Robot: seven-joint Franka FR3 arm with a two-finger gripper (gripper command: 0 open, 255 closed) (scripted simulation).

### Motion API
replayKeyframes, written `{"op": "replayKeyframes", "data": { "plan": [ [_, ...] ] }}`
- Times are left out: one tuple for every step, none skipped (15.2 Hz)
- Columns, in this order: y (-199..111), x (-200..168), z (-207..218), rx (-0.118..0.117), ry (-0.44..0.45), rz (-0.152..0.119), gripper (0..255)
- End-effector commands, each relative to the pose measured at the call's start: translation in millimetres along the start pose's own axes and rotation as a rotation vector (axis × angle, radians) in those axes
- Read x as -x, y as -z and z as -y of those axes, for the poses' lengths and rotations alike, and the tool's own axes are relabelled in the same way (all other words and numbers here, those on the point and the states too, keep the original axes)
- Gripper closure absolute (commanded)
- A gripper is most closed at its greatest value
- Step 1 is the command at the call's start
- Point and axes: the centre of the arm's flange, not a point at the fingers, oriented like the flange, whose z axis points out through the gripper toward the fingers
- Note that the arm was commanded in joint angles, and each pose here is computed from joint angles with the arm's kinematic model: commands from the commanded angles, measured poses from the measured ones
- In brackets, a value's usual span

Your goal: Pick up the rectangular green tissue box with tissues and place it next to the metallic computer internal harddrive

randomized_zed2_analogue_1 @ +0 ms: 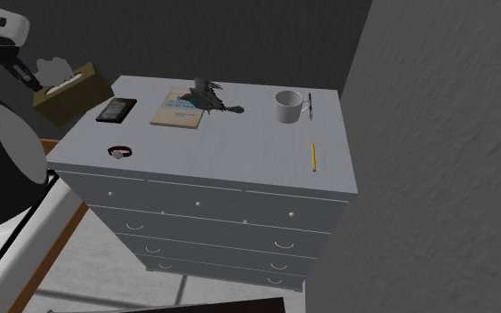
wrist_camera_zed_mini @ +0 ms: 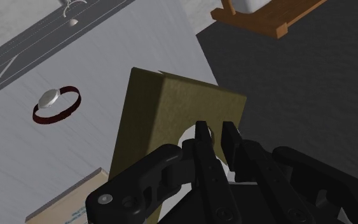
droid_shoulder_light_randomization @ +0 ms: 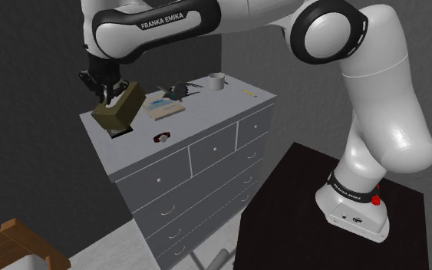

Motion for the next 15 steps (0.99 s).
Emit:
{"op": "replayKeyframes", "data": {
  "plan": [
    [-10,3,-5,-0.001,0.0,0.0,255],
    [-15,3,-7,-0.001,0.0,0.0,255],
    [-19,4,-9,-0.001,0.0,0.0,255],
    [-24,5,-11,-0.001,0.0,0.0,255],
    [-29,6,-13,-0.001,0.0,0.0,255],
    [-34,7,-14,-0.001,0.0,0.0,255],
    [-39,8,-16,-0.001,0.0,0.0,255],
    [-44,9,-18,-0.001,0.0,0.0,255],
    [-49,9,-20,-0.001,0.0,0.0,255],
    [-53,10,-22,-0.001,0.0,0.0,255],
    [-58,11,-24,-0.001,0.0,0.0,255],
    [-63,12,-26,-0.001,0.0,0.0,255],
    [-68,13,-28,-0.001,0.0,0.0,255],
    [-73,14,-30,-0.001,0.0,0.0,255],
    [-78,15,-32,-0.001,0.0,0.0,255]
  ]
}}
